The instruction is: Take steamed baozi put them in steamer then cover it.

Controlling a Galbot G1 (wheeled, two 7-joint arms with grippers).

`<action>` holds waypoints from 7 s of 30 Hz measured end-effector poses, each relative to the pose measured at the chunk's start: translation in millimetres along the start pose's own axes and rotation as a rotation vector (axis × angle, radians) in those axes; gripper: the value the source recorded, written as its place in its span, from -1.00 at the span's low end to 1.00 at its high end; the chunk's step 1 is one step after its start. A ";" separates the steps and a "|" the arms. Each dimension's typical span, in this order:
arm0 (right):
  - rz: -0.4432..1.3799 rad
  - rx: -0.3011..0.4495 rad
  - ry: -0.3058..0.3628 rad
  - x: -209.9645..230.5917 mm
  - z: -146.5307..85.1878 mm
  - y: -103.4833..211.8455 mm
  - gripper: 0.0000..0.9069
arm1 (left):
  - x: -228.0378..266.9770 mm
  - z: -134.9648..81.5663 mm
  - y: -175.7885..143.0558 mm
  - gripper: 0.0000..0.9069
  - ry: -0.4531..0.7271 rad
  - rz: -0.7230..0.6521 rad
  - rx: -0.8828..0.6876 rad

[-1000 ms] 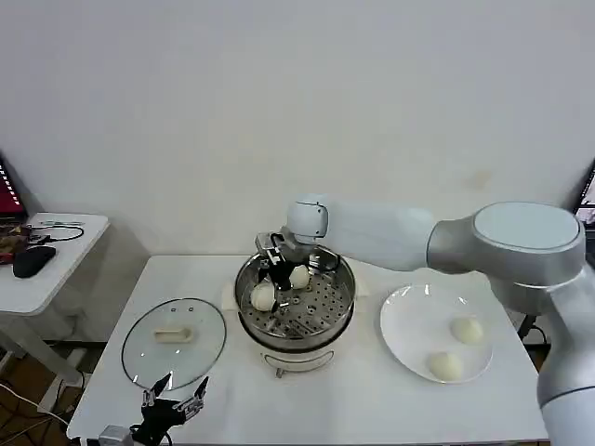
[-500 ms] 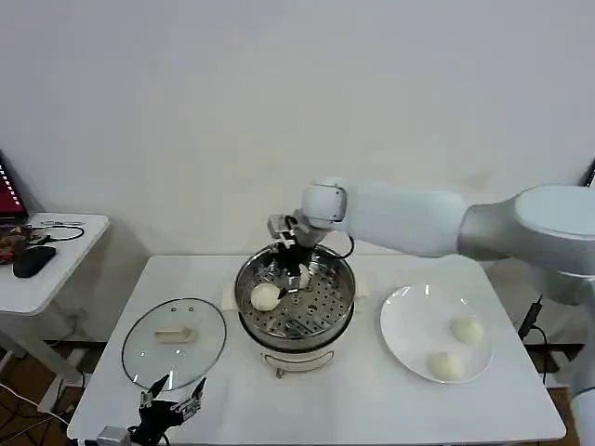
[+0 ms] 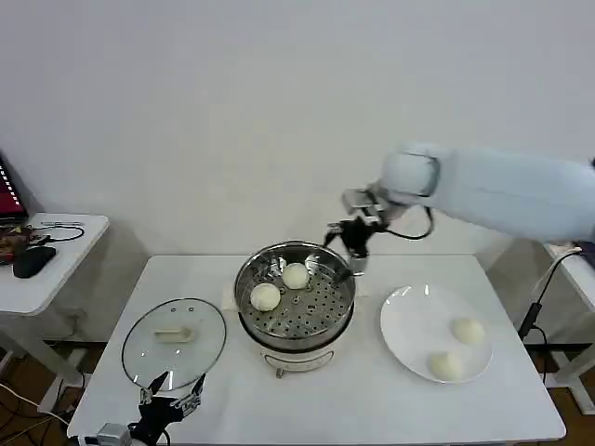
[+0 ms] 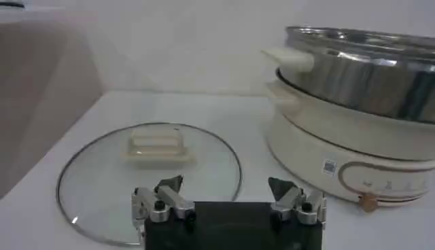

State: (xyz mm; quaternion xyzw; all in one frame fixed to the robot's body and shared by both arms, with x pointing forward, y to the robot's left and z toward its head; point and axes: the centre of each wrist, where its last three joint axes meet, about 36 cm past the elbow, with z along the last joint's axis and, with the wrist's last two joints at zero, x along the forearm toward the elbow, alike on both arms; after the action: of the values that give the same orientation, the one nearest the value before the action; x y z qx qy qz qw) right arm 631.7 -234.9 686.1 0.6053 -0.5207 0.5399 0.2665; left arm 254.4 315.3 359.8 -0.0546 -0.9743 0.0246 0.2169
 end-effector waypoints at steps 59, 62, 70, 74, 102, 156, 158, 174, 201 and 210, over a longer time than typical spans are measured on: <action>-0.216 -0.241 0.129 -122.2 192.5 168.2 1.00 | 7.8 -5.7 3.6 1.00 0.001 -0.022 0.019; -0.216 -0.249 0.128 -125.8 193.8 168.0 0.98 | 7.9 -5.9 3.3 1.00 0.000 -0.022 0.020; -0.215 -0.280 0.133 -129.4 198.3 168.6 0.40 | 9.9 -4.3 3.3 1.00 0.004 -0.026 0.021; -0.219 -0.294 0.127 -130.8 199.9 170.5 0.38 | 9.9 -4.5 2.9 1.00 0.003 -0.025 0.021; -0.103 -0.212 0.067 -62.8 169.7 122.4 0.27 | 14.2 -4.8 1.2 1.00 0.006 -0.016 0.014; 0.128 0.757 -0.206 -51.4 -87.5 -13.2 0.27 | 19.4 -3.2 -7.8 1.00 0.014 0.009 0.022; 0.119 0.781 -0.206 -56.3 -89.2 -10.2 0.27 | 19.3 -3.4 -7.5 1.00 0.014 0.009 0.021; 0.057 0.956 -0.174 -88.6 -96.6 8.8 0.27 | 18.7 -2.3 -7.8 1.00 0.016 0.010 0.022; 0.018 1.065 -0.119 -128.8 -94.4 7.9 1.00 | 19.3 -2.9 -8.5 1.00 0.017 0.014 0.022; 0.103 1.006 -0.104 -95.2 -84.1 -2.6 1.00 | 17.0 -3.0 -11.2 1.00 0.016 0.023 0.024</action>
State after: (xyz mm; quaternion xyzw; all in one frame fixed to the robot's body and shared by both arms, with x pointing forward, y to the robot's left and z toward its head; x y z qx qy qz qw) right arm 614.3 -127.0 621.2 0.6582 -0.2380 0.7055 -0.1110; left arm 239.3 306.3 370.4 -0.0633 -0.9715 0.0381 0.2251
